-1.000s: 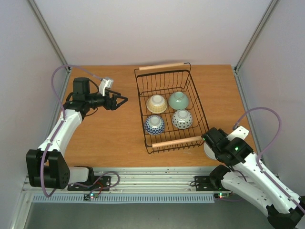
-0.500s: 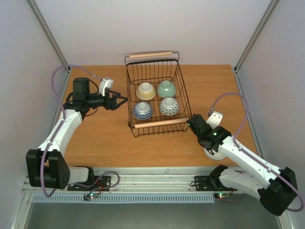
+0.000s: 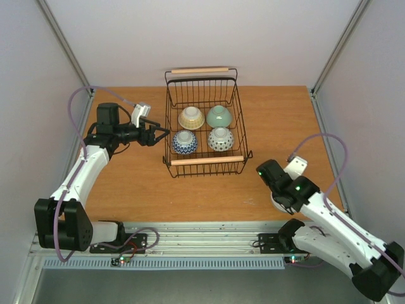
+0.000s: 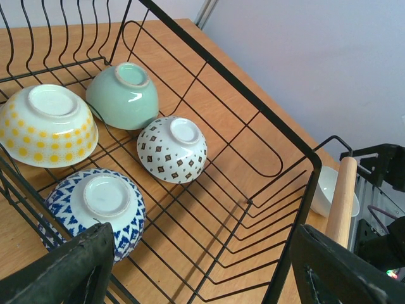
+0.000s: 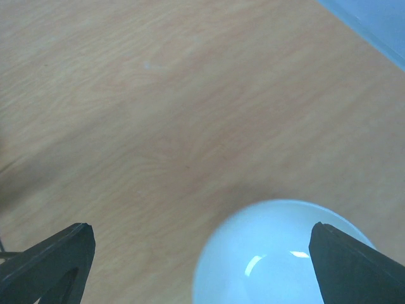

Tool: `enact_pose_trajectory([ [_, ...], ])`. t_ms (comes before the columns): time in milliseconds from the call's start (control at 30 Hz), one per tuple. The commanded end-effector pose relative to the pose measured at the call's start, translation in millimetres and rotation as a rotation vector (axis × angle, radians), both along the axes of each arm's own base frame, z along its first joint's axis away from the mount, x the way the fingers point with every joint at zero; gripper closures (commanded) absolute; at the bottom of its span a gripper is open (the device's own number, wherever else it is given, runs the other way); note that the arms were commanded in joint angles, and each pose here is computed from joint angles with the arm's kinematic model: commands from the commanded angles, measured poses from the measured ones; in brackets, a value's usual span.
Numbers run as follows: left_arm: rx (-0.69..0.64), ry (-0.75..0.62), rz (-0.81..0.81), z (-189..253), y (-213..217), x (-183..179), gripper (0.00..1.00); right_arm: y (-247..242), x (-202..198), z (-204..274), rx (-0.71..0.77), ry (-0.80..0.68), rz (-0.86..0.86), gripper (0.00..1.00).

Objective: Load the bowls into the dish rack

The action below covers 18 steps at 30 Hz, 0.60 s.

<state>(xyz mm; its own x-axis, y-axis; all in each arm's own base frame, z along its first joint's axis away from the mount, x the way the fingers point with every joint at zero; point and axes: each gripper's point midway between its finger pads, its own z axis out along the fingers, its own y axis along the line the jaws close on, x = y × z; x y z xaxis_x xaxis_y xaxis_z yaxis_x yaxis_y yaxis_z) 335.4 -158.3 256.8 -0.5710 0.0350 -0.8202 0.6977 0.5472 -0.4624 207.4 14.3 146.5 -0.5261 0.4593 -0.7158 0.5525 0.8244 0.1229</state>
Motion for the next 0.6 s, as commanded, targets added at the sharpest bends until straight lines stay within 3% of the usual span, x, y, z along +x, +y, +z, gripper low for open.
enact_pose_trajectory([
  [0, -0.005, -0.053, -0.015, 7, 0, 2, 0.23, -31, -41, -14, 0.000, 0.067, -0.129, 0.06],
  [300, -0.011, -0.053, -0.016, 9, -1, 1, 0.23, -57, -84, -22, 0.126, 0.047, -0.275, 0.08],
  [567, -0.016, -0.046, -0.019, 9, -1, 1, 0.23, -32, -66, -33, 0.113, 0.113, -0.159, 0.09],
])
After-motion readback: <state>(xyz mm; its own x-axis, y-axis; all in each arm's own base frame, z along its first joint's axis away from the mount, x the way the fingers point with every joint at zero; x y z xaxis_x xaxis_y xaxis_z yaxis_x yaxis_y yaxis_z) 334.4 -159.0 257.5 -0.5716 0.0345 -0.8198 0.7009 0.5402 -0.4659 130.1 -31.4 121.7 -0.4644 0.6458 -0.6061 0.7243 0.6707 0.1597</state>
